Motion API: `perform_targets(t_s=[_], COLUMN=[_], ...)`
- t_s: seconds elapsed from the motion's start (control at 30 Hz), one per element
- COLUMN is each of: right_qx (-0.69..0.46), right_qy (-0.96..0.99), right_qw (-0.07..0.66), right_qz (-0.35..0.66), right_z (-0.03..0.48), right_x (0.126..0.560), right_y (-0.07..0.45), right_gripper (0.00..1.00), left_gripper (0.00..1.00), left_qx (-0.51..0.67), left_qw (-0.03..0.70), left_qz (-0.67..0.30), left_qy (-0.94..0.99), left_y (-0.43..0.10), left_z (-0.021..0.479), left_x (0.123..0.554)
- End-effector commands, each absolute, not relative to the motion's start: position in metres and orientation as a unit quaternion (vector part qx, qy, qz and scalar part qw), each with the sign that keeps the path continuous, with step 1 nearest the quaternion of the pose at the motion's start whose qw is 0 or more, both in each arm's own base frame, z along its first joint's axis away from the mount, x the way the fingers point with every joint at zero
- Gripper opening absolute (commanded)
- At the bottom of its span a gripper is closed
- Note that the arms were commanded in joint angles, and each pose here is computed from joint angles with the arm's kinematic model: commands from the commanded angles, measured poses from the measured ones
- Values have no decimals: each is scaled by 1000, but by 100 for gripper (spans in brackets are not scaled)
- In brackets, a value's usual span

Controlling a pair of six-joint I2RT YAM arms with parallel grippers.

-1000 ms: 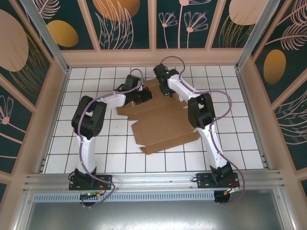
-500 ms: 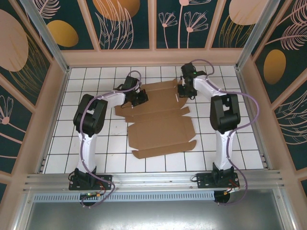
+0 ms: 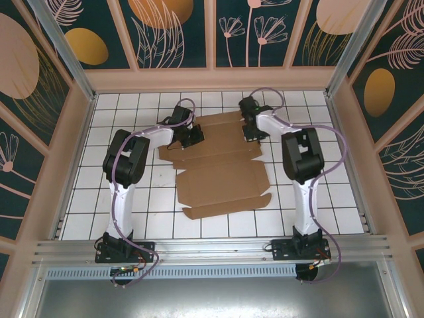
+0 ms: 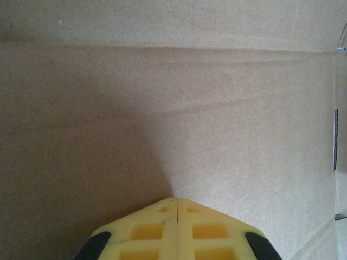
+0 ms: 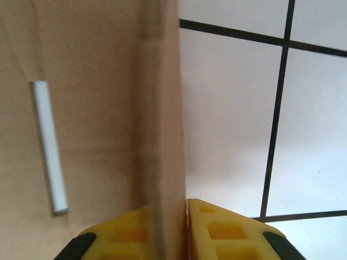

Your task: Fold the paper box

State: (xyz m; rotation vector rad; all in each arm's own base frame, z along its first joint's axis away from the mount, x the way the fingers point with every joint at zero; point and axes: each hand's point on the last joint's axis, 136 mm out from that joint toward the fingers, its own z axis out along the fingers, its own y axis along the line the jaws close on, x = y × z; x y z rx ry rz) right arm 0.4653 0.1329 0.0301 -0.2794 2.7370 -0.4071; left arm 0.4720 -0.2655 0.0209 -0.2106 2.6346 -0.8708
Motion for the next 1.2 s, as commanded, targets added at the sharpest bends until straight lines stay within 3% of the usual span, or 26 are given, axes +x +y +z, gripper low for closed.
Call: perform_targets(t_s=[0.0,0.17,0.27,0.4,0.63,0.87,1.17], right_qx=[-134,-159,-138,-68,11,25,47], right_qy=[938,923,933,955,945,948,958], right_qw=[162,155,184,240,309,244,210], right_qz=[-276,-314,-278,-158,105,201,190], right_z=[18,8,27,75,140,101,51], right_x=[460,458,464,474,443,385,370], right_y=[122,131,135,131,134,141,134], right_gripper=[19,22,30,48,53,58,59], left_gripper=[3,3,3,2,2,2,2], left_qx=[-65,-66,-66,-67,-66,-64,-63], left_qw=[166,167,168,170,173,175,173], left_qz=[-304,-304,-302,-297,-298,-298,-303], left_qy=[936,936,936,937,936,936,935], left_y=[-268,-268,-267,-265,-266,-266,-267], left_z=[13,13,14,13,17,18,18], left_x=[470,469,469,470,471,471,471])
